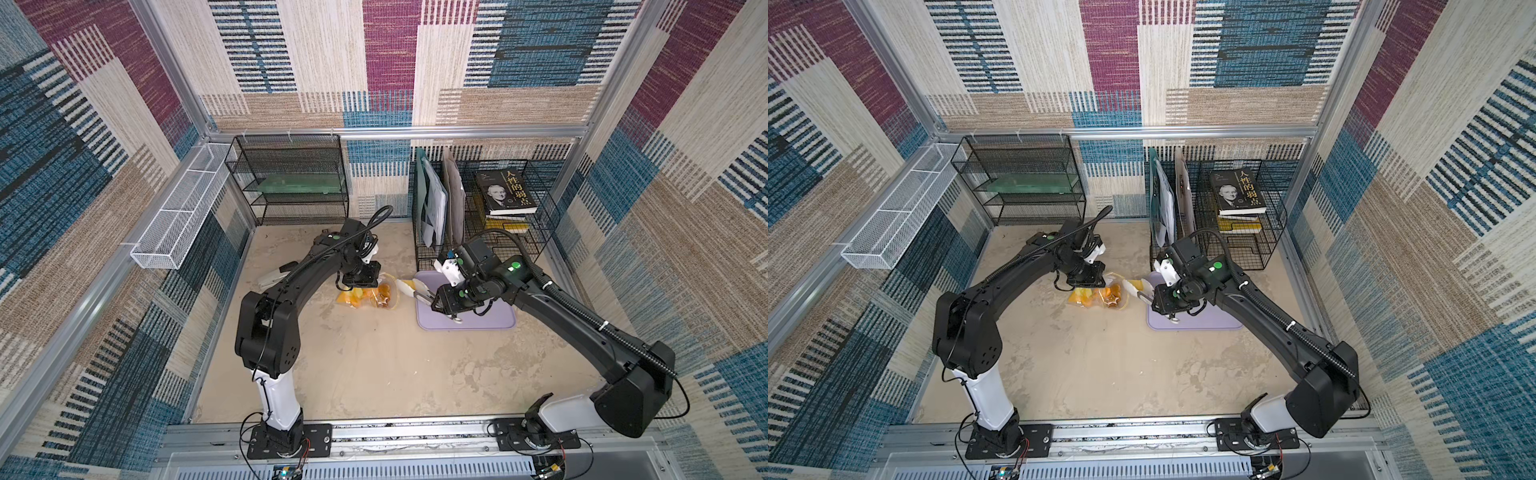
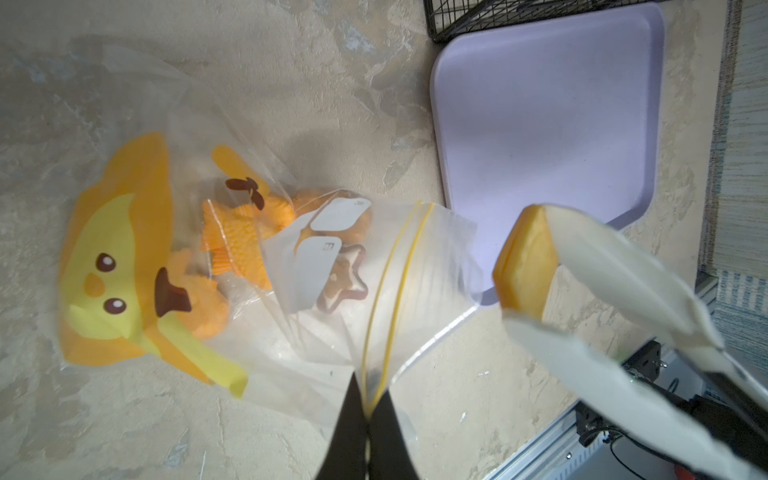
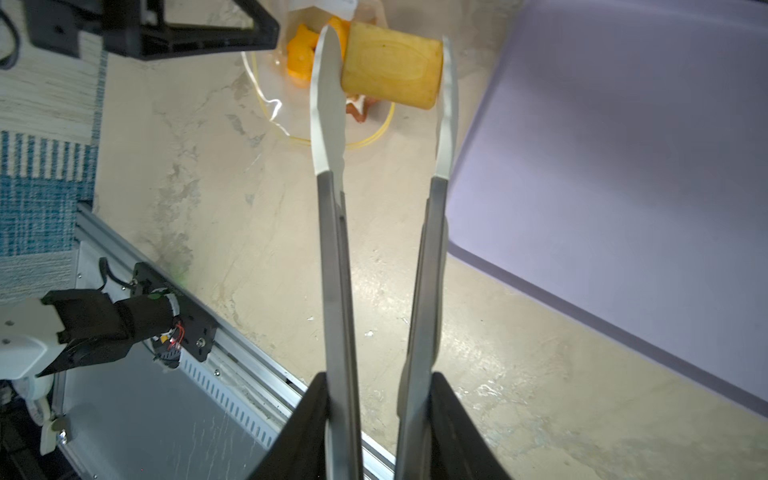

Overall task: Put the cookies into a resealable bag to prevent moisture
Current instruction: Place the cookie in the ziploc bag, then place the clamp on the tray, then place the ziploc bag at the center of the board, then pick up the ziploc bag from the center of the board, then close the ziploc bag at the center of the board.

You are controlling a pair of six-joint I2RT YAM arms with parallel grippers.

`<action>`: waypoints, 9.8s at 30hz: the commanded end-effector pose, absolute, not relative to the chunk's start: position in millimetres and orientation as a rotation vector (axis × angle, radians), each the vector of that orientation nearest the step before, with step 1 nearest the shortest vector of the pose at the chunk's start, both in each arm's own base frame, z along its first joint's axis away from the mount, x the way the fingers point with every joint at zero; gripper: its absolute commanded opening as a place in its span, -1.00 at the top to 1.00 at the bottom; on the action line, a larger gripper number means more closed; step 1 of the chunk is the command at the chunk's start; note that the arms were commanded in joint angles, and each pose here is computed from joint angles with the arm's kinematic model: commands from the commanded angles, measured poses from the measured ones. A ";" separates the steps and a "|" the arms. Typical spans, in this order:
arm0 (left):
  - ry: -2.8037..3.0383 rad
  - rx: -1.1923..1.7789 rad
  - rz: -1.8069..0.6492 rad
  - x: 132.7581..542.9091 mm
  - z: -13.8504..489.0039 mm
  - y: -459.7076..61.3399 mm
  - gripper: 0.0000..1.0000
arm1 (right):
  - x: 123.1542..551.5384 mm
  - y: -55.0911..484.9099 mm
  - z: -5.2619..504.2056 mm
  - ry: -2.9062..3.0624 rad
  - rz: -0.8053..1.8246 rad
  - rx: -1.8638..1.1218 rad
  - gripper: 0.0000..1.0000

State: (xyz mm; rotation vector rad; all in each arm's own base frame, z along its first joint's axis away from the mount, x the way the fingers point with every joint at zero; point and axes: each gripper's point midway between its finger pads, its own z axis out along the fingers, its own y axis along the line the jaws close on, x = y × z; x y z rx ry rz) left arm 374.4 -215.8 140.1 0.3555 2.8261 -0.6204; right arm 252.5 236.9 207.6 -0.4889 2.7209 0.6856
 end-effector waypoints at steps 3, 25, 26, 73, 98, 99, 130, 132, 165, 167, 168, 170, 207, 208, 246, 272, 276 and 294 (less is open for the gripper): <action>2.809 0.380 -0.645 374.9 146.6 -219.8 1.00 | 252.6 261.9 211.9 2.664 0.803 -0.577 0.25; 2.816 0.403 -0.623 370.2 151.6 -215.7 1.00 | 289.5 281.7 186.5 2.670 0.878 -0.484 0.24; 2.816 0.400 -0.625 370.5 151.7 -215.9 1.00 | 288.7 286.1 187.7 2.660 0.900 -0.499 0.24; 2.716 0.271 -0.623 379.0 200.6 -210.3 1.00 | 309.1 120.8 62.8 2.693 0.255 0.095 -0.07; 2.615 0.245 -0.817 366.3 209.8 -224.5 1.00 | 335.6 310.0 163.3 2.431 0.961 -0.263 -0.42; 2.612 0.247 -0.812 365.2 210.6 -223.9 1.00 | 336.1 313.6 159.3 2.448 0.965 -0.264 -0.34; 2.309 0.371 -0.687 347.0 278.3 -174.1 -0.89 | 351.7 338.0 216.4 1.900 0.674 -1.382 1.00; 2.306 0.369 -0.756 356.1 279.3 -174.2 -0.87 | 348.6 339.4 227.0 1.814 0.674 -1.447 1.00; 2.313 0.744 -0.862 379.6 235.9 -225.9 -0.46 | 351.4 347.7 227.2 1.526 0.939 -1.683 0.71; 2.331 0.756 -0.845 383.1 232.2 -225.4 -0.39 | 355.8 346.3 228.5 1.542 0.953 -1.655 0.68; 2.337 0.762 -0.841 384.0 229.9 -225.5 -0.34 | 356.3 346.2 228.2 1.544 0.960 -1.650 0.67; 2.352 0.767 -0.820 384.0 225.9 -223.1 -0.31 | 359.1 345.4 226.5 1.560 0.957 -1.641 0.65; 2.457 0.225 -0.468 393.8 246.9 -85.2 -0.26 | 290.6 346.7 157.1 1.882 0.073 -0.987 -0.98; 2.454 0.223 -0.473 394.7 247.1 -84.4 -0.26 | 292.8 349.7 156.0 1.867 0.073 -0.997 -0.94; 1.852 1.091 -0.761 279.9 236.7 -217.6 -0.87 | 351.2 302.0 195.2 2.072 0.605 -1.233 1.00; 1.880 1.112 -0.568 308.8 184.8 -256.5 1.00 | 343.9 274.2 202.9 2.053 0.650 -1.116 0.27; 1.871 1.238 -0.660 302.0 185.2 -259.2 1.00 | 337.4 259.1 225.7 1.826 0.563 -1.195 -0.39; 1.775 1.619 -0.799 280.3 180.5 -259.9 1.00 | 311.5 304.0 230.3 1.121 0.562 -1.641 -0.92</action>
